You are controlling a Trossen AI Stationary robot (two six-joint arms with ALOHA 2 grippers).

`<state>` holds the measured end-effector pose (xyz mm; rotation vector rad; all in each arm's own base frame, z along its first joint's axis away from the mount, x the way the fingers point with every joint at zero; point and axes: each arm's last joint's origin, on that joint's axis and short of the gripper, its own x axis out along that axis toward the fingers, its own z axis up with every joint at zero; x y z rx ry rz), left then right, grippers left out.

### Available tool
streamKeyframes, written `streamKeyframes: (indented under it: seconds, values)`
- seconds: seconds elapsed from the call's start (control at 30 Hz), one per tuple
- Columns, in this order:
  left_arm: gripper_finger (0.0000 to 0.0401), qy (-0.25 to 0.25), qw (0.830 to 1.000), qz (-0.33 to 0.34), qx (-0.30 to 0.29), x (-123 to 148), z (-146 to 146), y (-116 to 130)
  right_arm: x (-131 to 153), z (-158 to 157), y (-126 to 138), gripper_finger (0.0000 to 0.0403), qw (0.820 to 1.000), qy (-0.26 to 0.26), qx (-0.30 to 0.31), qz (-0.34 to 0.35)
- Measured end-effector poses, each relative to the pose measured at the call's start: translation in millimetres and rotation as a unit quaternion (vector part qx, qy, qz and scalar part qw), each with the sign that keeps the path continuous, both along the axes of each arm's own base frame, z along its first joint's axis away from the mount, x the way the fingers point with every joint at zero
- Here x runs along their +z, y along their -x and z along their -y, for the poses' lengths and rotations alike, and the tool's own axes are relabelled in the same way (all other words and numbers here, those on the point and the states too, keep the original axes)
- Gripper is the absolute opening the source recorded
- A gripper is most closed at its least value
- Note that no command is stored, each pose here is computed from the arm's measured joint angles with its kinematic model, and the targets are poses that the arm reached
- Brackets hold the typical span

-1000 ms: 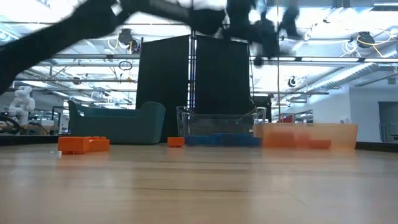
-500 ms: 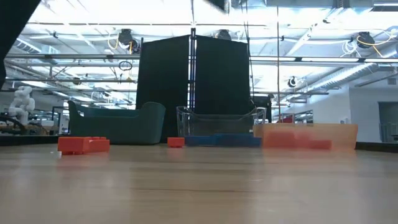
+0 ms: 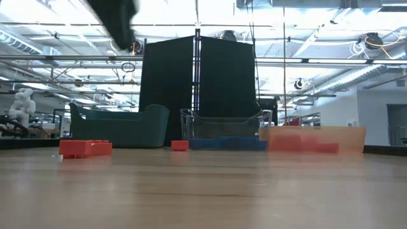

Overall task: Sort blocks
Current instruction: Put the orange game piece into the orange transparent bin

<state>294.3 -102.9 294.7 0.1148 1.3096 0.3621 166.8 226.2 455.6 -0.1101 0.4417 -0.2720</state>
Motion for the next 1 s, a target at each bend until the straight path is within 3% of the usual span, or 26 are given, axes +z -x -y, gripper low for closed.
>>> streamKeyframes:
  seconds: [0.07,0.17,0.27,0.33,0.57,0.77,1.0]
  values:
    - [0.0233,0.03,0.994,0.059,0.085,-12,-3,23,0,0,0,0.0,1.0,0.0,0.0,0.0]
    - [0.0233,0.084,0.969,0.133,0.19,-31,-4,50,0,0,0,0.0,1.0,0.001,0.0,0.001]
    - [0.0233,0.119,0.947,0.166,0.247,-47,-4,62,0,0,0,0.0,1.0,0.002,-0.001,0.001]
    - [0.0233,0.118,0.944,0.165,0.26,-55,-3,67,0,0,0,0.0,1.0,0.003,-0.001,0.001]
    - [0.0233,0.072,0.967,0.119,0.212,-96,-7,79,0,0,0,0.0,1.0,0.001,-0.001,0.001]
    - [0.0233,0.106,0.984,0.103,0.099,-112,1,79,0,0,0,0.0,1.0,0.0,0.0,0.001]
    - [0.0233,0.106,0.987,0.107,0.052,-116,3,78,0,0,0,0.0,1.0,-0.002,-0.001,0.002]
